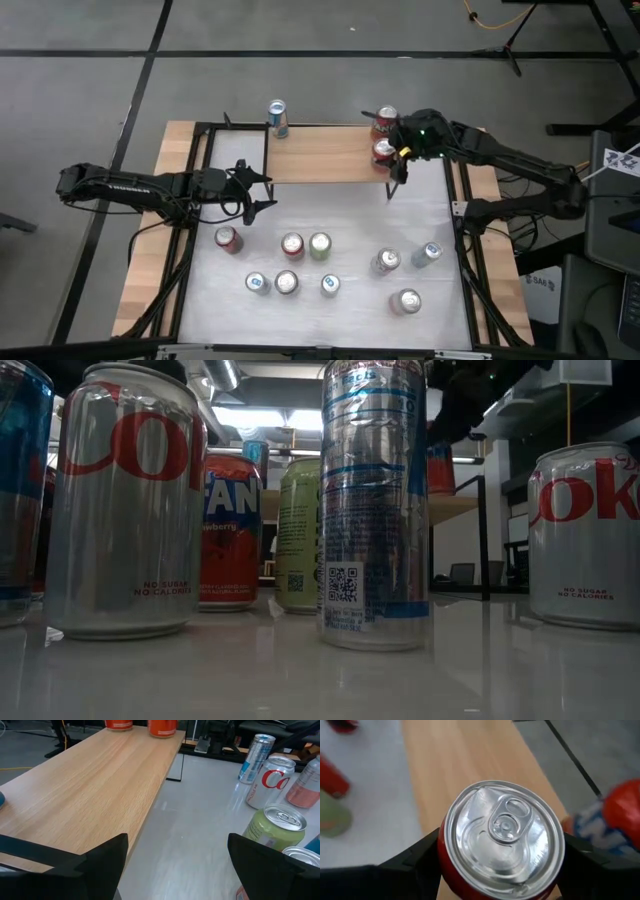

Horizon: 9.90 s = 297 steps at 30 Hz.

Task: Sort soda cans
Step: Put the top red soda can on the shelf aligned with the red soda can, then put the bottom left blue soda can on the shelf aligned with the blue soda can

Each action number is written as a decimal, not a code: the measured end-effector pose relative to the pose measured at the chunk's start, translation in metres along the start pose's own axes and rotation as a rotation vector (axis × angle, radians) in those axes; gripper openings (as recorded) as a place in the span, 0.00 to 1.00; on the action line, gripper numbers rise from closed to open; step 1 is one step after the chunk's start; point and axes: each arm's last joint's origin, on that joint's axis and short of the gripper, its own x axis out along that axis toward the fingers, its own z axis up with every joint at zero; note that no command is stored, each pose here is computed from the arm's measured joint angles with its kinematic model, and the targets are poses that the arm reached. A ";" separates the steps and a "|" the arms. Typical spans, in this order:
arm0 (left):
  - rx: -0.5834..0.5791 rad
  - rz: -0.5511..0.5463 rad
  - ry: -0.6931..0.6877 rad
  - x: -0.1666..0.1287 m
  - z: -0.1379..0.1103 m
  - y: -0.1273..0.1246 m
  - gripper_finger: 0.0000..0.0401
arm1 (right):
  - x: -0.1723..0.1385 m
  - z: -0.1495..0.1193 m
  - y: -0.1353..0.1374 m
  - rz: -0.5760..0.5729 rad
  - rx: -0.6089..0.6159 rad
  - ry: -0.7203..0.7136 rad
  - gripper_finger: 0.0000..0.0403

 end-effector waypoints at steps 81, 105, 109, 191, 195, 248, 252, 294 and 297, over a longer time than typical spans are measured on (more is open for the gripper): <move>-0.125 -0.209 0.000 0.010 0.059 -0.080 0.83 | -0.069 0.051 0.030 0.468 -0.103 -0.150 0.86; -1.009 0.150 0.902 -0.009 0.092 -0.163 0.83 | -0.084 0.053 0.103 0.698 -0.325 -0.176 0.85; -1.207 0.281 1.031 -0.007 0.084 -0.170 0.83 | -0.085 0.053 0.107 0.710 -0.336 -0.182 0.85; -1.416 0.752 0.969 0.016 0.019 -0.192 0.83 | -0.058 0.050 0.108 0.501 -0.312 -0.072 0.85; -1.423 0.742 0.968 0.019 0.011 -0.191 0.83 | -0.058 0.050 0.108 0.501 -0.312 -0.071 0.85; -0.521 0.223 0.987 0.030 0.169 -0.067 0.56 | -0.047 0.052 0.112 0.502 -0.314 -0.044 0.85; -0.464 0.198 0.896 0.031 0.191 -0.036 0.56 | -0.041 0.052 0.114 0.503 -0.315 -0.030 0.85; -0.327 0.189 0.955 0.063 0.194 0.066 0.58 | -0.018 0.063 0.122 0.479 -0.313 -0.072 0.85; -0.324 0.198 0.954 0.063 0.194 0.066 0.61 | -0.018 0.063 0.122 0.480 -0.312 -0.072 0.85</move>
